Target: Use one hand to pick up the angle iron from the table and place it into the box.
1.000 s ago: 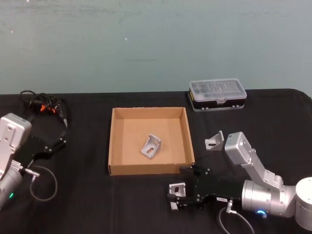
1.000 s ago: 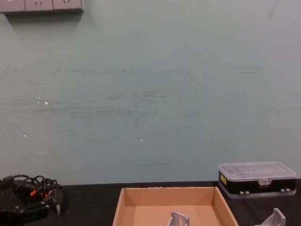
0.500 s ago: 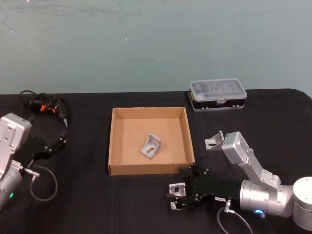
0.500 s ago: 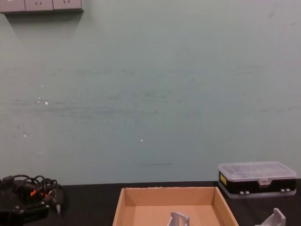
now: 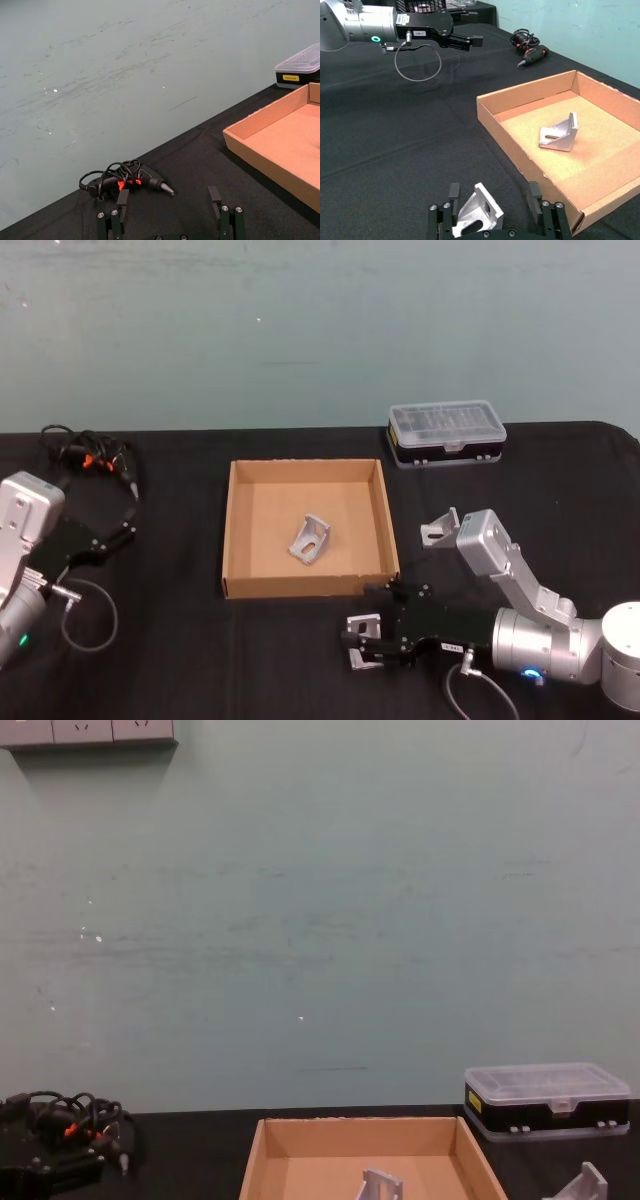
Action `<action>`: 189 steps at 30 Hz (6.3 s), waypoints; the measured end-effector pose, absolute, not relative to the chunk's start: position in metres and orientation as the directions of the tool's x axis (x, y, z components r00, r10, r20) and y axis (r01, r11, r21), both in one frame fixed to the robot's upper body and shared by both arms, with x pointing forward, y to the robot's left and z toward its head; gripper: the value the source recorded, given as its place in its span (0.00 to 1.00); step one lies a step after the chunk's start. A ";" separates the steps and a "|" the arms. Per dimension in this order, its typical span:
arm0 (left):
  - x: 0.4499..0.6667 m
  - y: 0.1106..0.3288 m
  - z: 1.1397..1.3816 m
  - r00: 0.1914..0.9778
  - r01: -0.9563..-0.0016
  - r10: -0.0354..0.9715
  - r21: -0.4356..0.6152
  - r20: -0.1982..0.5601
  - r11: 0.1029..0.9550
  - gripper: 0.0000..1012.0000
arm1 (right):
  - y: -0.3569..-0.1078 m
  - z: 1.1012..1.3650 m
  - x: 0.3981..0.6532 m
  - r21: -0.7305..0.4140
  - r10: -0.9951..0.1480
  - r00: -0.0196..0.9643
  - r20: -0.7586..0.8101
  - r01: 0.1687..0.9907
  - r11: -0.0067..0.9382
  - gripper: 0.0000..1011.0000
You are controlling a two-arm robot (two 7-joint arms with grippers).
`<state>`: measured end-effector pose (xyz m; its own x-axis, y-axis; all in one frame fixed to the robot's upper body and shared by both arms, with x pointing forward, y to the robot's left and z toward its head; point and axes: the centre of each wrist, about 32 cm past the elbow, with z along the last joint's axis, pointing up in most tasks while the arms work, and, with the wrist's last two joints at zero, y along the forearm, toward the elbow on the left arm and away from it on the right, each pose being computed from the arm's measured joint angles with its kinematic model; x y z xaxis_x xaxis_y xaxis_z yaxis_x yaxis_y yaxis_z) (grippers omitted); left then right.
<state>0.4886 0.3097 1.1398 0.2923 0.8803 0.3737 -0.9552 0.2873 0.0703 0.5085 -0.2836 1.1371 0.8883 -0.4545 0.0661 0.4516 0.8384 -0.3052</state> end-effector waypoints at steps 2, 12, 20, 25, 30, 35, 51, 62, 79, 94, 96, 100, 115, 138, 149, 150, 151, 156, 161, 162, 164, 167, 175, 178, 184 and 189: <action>0.489 0.310 1.140 0.292 -0.955 0.880 0.070 0.374 0.287 0.99 | -0.284 1.137 0.509 -0.305 -0.454 0.888 0.066 0.452 0.838 0.84; 0.489 0.310 1.140 0.292 -0.955 0.880 0.070 0.374 0.287 0.99 | -0.284 1.137 0.509 -0.304 -0.454 0.888 0.067 0.452 0.839 0.51; 0.489 0.310 1.140 0.292 -0.955 0.880 0.070 0.374 0.287 0.99 | -0.284 1.137 0.509 -0.304 -0.454 0.888 0.067 0.452 0.839 0.27; 0.489 0.310 1.140 0.292 -0.955 0.880 0.070 0.374 0.287 0.99 | -0.284 1.137 0.509 -0.304 -0.454 0.888 0.067 0.452 0.839 0.11; 0.489 0.310 1.140 0.292 -0.955 0.880 0.070 0.374 0.287 0.99 | -0.284 1.137 0.509 -0.304 -0.454 0.889 0.067 0.451 0.839 0.06; 0.489 0.310 1.140 0.292 -0.955 0.880 0.070 0.374 0.287 0.99 | -0.284 1.137 0.509 -0.304 -0.454 0.889 0.067 0.451 0.839 0.06; 0.489 0.310 1.140 0.292 -0.955 0.880 0.070 0.374 0.287 0.99 | -0.284 1.139 0.510 -0.277 -0.465 0.883 0.063 0.463 0.842 0.06; 0.489 0.310 1.140 0.292 -0.955 0.880 0.070 0.374 0.287 0.99 | -0.284 1.158 0.528 -0.127 -0.517 0.853 0.077 0.522 0.843 0.06; 0.489 0.310 1.140 0.292 -0.955 0.880 0.070 0.374 0.287 0.99 | -0.279 1.164 0.573 -0.127 -0.584 0.803 0.116 0.595 0.794 0.06; 0.489 0.310 1.140 0.292 -0.955 0.880 0.070 0.374 0.287 0.99 | -0.273 1.148 0.593 -0.205 -0.592 0.802 0.082 0.595 0.777 0.06; 0.489 0.310 1.140 0.292 -0.955 0.880 0.070 0.374 0.287 0.99 | -0.272 1.147 0.593 -0.209 -0.591 0.803 0.078 0.593 0.778 0.06; 0.489 0.310 1.140 0.292 -0.955 0.880 0.070 0.374 0.287 0.99 | -0.272 1.147 0.594 -0.210 -0.590 0.804 0.078 0.592 0.778 0.06; 0.489 0.310 1.140 0.292 -0.955 0.880 0.070 0.374 0.287 0.99 | -0.272 1.148 0.593 -0.206 -0.589 0.804 0.080 0.592 0.779 0.09; 0.489 0.310 1.140 0.292 -0.955 0.880 0.070 0.374 0.287 0.99 | -0.273 1.148 0.592 -0.205 -0.590 0.803 0.081 0.593 0.779 0.78; 0.489 0.310 1.140 0.292 -0.955 0.880 0.070 0.374 0.287 0.99 | -0.278 1.153 0.582 -0.160 -0.615 0.784 0.089 0.621 0.768 0.99; 0.489 0.310 1.140 0.292 -0.955 0.880 0.070 0.374 0.287 0.99 | -0.278 1.154 0.581 -0.153 -0.622 0.778 0.090 0.628 0.763 0.99; 0.489 0.310 1.140 0.292 -0.955 0.880 0.070 0.374 0.287 0.99 | -0.279 1.154 0.579 -0.146 -0.628 0.773 0.090 0.634 0.759 0.99; 0.489 0.310 1.140 0.292 -0.955 0.880 0.070 0.374 0.287 0.99 | -0.279 1.158 0.562 -0.095 -0.695 0.712 0.095 0.702 0.706 0.99; 0.489 0.310 1.140 0.292 -0.955 0.880 0.070 0.374 0.287 0.99 | -0.276 1.157 0.545 -0.075 -0.749 0.658 0.083 0.753 0.653 0.99; 0.489 0.310 1.140 0.292 -0.955 0.880 0.070 0.374 0.287 0.99 | -0.276 1.157 0.542 -0.073 -0.756 0.650 0.081 0.760 0.646 0.99; 0.489 0.310 1.140 0.292 -0.955 0.880 0.070 0.374 0.287 0.99 | -0.275 1.154 0.532 -0.079 -0.782 0.619 0.069 0.785 0.614 0.99; 0.489 0.310 1.140 0.292 -0.955 0.880 0.070 0.374 0.287 0.99 | -0.275 1.153 0.527 -0.086 -0.800 0.597 0.059 0.802 0.592 0.99; 0.489 0.310 1.140 0.292 -0.955 0.880 0.070 0.374 0.287 0.99 | -0.281 1.146 0.515 -0.110 -0.862 0.507 0.033 0.859 0.501 0.99; 0.489 0.310 1.140 0.292 -0.955 0.880 0.070 0.374 0.287 0.99 | -0.283 1.145 0.513 -0.114 -0.876 0.482 0.028 0.872 0.476 0.99; 0.489 0.310 1.140 0.292 -0.955 0.880 0.070 0.374 0.287 0.99 | -0.287 1.142 0.508 -0.130 -0.909 0.417 0.021 0.902 0.411 0.99; 0.489 0.310 1.140 0.292 -0.955 0.880 0.070 0.374 0.287 0.99 | -0.288 1.140 0.506 -0.143 -0.924 0.382 0.016 0.915 0.376 0.99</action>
